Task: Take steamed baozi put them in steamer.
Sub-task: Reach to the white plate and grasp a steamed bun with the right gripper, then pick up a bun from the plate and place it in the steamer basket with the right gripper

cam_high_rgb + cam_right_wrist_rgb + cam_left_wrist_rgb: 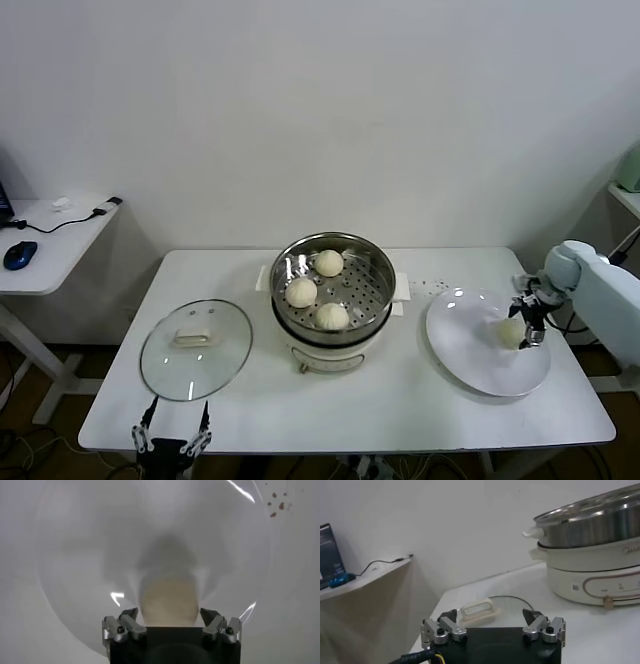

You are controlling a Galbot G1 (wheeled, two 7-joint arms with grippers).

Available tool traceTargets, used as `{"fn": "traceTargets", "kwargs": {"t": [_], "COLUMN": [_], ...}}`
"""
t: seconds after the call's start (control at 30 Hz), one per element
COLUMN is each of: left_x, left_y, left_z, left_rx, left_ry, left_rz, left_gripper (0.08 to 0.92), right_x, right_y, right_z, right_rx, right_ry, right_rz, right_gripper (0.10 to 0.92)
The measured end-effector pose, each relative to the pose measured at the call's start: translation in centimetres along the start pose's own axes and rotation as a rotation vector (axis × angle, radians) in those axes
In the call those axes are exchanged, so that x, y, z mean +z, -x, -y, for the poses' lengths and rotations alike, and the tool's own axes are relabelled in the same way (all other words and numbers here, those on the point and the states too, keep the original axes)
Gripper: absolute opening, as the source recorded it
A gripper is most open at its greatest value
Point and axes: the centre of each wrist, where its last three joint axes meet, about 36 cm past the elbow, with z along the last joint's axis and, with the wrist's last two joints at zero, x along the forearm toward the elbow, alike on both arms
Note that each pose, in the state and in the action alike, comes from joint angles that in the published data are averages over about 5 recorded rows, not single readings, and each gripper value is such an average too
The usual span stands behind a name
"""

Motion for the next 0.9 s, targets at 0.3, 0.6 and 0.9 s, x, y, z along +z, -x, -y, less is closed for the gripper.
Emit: {"fn": "traceTargets", "kwargs": {"t": [0.3, 0.6, 0.9], "left_x": [0.2, 0.3, 0.3], "left_y": [0.0, -0.2, -0.3], "left_z": [0.1, 0.0, 0.5], "left_rx": [0.002, 0.001, 0.004], "left_ry": [0.0, 0.002, -0.008], "left_rz": [-0.004, -0.006, -0.007], "left_gripper": [0.823, 0.823, 0.823], "right_x": [-0.1, 0.0, -1.3], "right_y": [0.3, -0.1, -3.3], "right_z": [0.2, 0.3, 1.6], "right_rx": [-0.012, -0.011, 0.019], "right_ry": [0.002, 0.012, 0.027], "right_rz": [0.003, 0.011, 0.053], "right_gripper": [0.635, 0.574, 0.56]}}
